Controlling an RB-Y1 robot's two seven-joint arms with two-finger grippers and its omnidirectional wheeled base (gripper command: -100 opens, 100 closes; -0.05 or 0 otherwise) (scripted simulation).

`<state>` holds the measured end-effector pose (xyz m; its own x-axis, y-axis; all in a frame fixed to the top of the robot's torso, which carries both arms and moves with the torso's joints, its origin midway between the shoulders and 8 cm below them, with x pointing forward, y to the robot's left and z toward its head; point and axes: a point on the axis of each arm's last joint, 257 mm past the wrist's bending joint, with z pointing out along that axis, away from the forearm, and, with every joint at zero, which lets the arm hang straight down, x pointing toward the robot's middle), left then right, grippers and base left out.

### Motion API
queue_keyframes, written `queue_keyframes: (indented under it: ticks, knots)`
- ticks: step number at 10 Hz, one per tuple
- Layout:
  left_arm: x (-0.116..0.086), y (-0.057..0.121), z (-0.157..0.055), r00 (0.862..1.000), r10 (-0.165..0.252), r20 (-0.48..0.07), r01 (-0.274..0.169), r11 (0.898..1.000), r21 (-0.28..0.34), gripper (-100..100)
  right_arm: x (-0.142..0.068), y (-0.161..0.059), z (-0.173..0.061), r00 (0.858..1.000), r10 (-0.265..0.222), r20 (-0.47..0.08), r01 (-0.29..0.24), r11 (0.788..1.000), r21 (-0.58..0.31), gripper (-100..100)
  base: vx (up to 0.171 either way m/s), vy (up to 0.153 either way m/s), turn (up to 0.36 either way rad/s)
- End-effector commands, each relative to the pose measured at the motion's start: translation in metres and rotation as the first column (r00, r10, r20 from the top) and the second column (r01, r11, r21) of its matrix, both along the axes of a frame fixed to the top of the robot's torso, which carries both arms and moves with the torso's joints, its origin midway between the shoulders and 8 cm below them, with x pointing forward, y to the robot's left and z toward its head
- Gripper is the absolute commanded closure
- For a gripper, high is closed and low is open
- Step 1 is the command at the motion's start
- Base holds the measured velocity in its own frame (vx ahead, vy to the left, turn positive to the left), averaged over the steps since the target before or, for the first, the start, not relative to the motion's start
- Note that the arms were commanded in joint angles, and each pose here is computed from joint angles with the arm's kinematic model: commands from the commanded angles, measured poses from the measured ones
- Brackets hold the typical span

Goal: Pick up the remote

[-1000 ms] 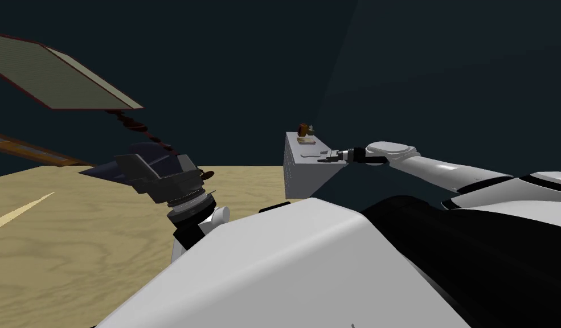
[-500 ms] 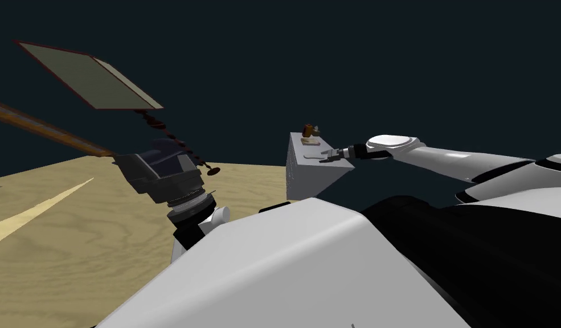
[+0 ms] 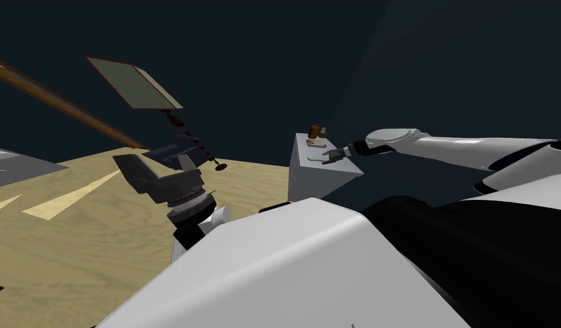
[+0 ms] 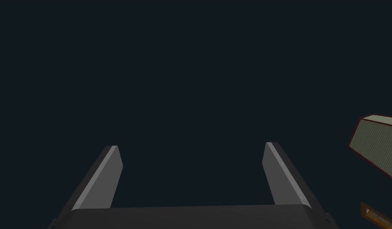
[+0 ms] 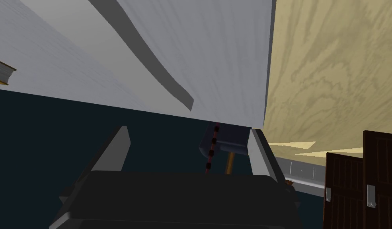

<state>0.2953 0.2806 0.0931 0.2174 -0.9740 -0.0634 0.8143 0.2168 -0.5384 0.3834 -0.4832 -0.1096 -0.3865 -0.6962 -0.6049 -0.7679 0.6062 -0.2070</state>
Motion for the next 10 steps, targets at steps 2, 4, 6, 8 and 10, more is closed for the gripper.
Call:
queue_keyframes:
  ticks: [2,4,6,8,10]
  knots:
    - [0.0,0.0,0.0,1.0,0.0,0.0,0.0,1.0,0.0,0,-0.01,-0.009,-0.007,0.997,0.014,-0.072,-0.019,0.998,-0.066,-100,0.003,-0.048,0.176]
    - [0.0,0.0,0.0,1.0,0.0,0.0,0.0,1.0,0.0,0,-0.006,-0.007,-0.001,0.998,0.022,-0.062,-0.026,0.997,-0.076,-100,-0.002,-0.028,0.054]
    - [0.0,0.0,0.0,1.0,0.0,0.0,0.0,1.0,0.0,0,-0.016,-0.014,-0.009,0.993,0.022,-0.119,-0.036,0.993,-0.114,-100,0.001,-0.009,0.103]
    - [0.0,0.0,0.0,1.0,0.0,0.0,0.0,1.0,0.0,0,-0.023,-0.02,-0.012,0.986,0.023,-0.162,-0.048,0.988,-0.148,-100,0.004,-0.066,0.245]
    - [0.0,0.0,0.0,1.0,0.0,0.0,0.0,1.0,0.0,0,-0.038,-0.029,-0.019,0.971,0.019,-0.239,-0.068,0.977,-0.201,-100,-0.004,-0.063,0.24]
